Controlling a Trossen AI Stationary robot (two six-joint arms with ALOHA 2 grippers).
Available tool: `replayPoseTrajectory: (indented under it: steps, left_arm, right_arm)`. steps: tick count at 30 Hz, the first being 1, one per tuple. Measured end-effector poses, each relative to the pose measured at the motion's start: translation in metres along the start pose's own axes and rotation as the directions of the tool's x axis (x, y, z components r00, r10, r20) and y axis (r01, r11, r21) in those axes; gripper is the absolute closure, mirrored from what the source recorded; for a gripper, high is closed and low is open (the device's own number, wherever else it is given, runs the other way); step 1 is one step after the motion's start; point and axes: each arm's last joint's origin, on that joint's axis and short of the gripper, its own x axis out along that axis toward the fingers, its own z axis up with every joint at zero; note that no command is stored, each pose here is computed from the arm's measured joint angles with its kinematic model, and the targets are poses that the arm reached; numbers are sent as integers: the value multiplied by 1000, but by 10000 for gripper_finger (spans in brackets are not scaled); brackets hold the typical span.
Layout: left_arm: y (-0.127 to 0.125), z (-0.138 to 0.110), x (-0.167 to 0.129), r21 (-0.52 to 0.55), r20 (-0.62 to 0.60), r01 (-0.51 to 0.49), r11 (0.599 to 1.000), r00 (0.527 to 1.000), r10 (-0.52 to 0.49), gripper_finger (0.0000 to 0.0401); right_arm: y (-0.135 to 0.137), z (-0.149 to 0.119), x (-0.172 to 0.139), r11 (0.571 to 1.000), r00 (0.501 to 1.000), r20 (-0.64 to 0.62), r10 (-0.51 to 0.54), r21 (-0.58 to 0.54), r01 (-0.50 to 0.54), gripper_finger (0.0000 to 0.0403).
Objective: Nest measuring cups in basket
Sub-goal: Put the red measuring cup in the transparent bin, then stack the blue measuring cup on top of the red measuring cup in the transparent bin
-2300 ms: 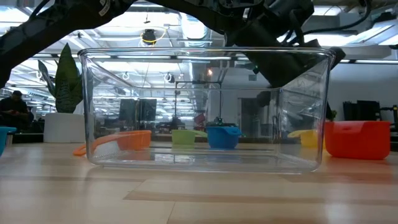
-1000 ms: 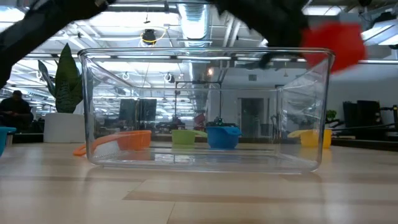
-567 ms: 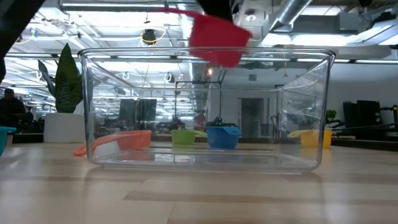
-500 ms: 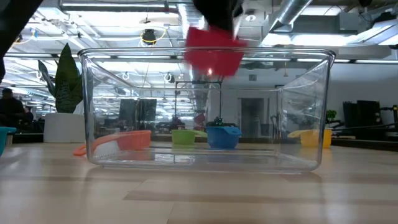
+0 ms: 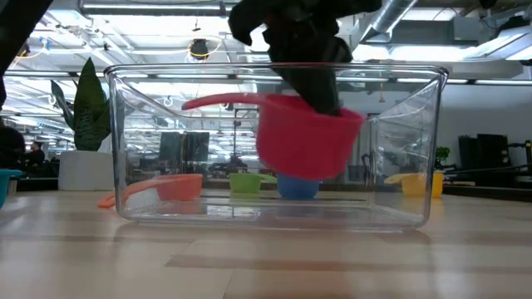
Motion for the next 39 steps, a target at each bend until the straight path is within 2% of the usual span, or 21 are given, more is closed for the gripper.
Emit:
replayPoseTrajectory:
  steps: [5, 10, 18, 22, 27, 31, 34, 39]
  left_arm:
    - [2, -3, 4, 36, 2, 30, 999, 1000, -30, 399]
    - [8, -5, 5, 36, 19, 86, 996, 996, -87, 370]
    - [10, -7, 5, 67, 10, 81, 994, 997, -82, 339]
    - [20, -10, -2, 45, -45, 18, 999, 999, -16, 335]
    - [49, -2, -51, -39, -10, -60, 997, 998, 59, 335]
    - [75, -3, -83, -138, -17, -168, 976, 986, 167, 334]
    - [105, -18, -84, -287, -43, -194, 938, 981, 190, 334]
    - [151, -45, -59, -525, -43, -103, 845, 995, 95, 334]
  right_arm:
    - [0, 0, 0, 1000, 1000, 2, 1, 19, -1, 377]
    - [0, 0, 0, 1000, 1000, 5, 2, 19, -2, 377]
    - [0, 0, 0, 1000, 1000, 5, 2, 27, -2, 377]
    - [0, 0, 0, 1000, 1000, 5, 2, 27, -2, 377]
    - [0, 0, 0, 1000, 1000, 5, 2, 27, -2, 377]
    - [0, 0, 0, 1000, 1000, 5, 2, 27, -2, 377]
    - [0, 0, 0, 1000, 1000, 5, 2, 27, -2, 377]
    - [0, 0, 0, 1000, 1000, 4, 2, 26, -2, 377]
